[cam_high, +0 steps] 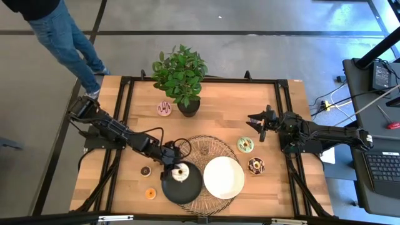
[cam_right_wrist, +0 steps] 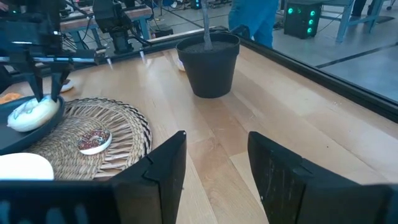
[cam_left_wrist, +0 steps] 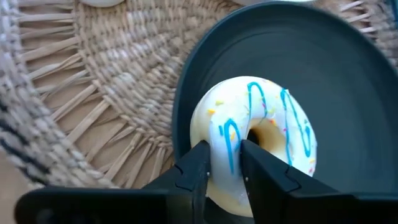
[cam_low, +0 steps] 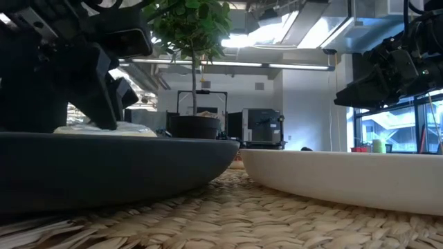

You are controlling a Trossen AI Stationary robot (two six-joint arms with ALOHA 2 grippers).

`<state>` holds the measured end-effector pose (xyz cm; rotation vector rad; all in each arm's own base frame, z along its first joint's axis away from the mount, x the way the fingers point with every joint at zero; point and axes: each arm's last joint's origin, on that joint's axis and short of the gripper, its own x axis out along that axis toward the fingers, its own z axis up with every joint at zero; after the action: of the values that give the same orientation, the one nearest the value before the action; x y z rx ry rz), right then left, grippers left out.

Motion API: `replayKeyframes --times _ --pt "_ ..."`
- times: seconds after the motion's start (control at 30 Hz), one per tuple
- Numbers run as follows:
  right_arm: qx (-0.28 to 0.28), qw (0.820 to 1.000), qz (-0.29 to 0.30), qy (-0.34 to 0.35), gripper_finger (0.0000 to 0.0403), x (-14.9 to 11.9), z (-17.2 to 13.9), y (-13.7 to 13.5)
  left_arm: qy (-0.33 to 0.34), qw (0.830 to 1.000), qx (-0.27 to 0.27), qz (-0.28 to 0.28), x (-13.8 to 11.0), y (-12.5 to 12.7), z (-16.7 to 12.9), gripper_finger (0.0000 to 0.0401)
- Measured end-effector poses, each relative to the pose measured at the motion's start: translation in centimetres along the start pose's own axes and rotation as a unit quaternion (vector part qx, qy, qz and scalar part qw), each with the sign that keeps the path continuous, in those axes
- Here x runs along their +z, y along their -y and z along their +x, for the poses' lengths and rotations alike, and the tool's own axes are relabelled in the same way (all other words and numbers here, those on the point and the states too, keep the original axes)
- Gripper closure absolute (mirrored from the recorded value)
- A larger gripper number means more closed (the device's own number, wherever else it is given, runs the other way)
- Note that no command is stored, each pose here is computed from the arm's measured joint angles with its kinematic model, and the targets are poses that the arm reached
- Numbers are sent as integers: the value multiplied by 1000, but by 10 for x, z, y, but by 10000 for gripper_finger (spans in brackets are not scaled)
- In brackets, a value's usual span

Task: Pick & Place donuts
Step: Put the large white donut on the black plate, then put the large purple donut on the black plate

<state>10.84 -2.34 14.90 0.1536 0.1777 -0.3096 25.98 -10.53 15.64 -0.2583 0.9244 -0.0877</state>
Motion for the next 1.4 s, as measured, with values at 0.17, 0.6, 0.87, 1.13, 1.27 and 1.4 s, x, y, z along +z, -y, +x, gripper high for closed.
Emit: replayKeyframes --times 0.17,0.6,0.87,1.13,1.27,1.4 --pt "0 1000 0 0 230 0 0 0 2 1000 6 5 0 0 0 279" --pt "0 1000 0 0 230 0 0 0 13 999 14 -30 9 -13 -19 242" --pt "0 1000 0 0 230 0 0 0 26 971 186 -148 5 -49 -63 246" --pt "0 1000 0 0 230 0 0 0 36 887 344 -306 -13 -100 -82 242" --pt "0 1000 -1 0 230 0 0 0 45 847 388 -360 -21 -126 -82 243" --pt "0 1000 -1 0 230 0 0 0 66 798 420 -427 -29 -151 -85 246"
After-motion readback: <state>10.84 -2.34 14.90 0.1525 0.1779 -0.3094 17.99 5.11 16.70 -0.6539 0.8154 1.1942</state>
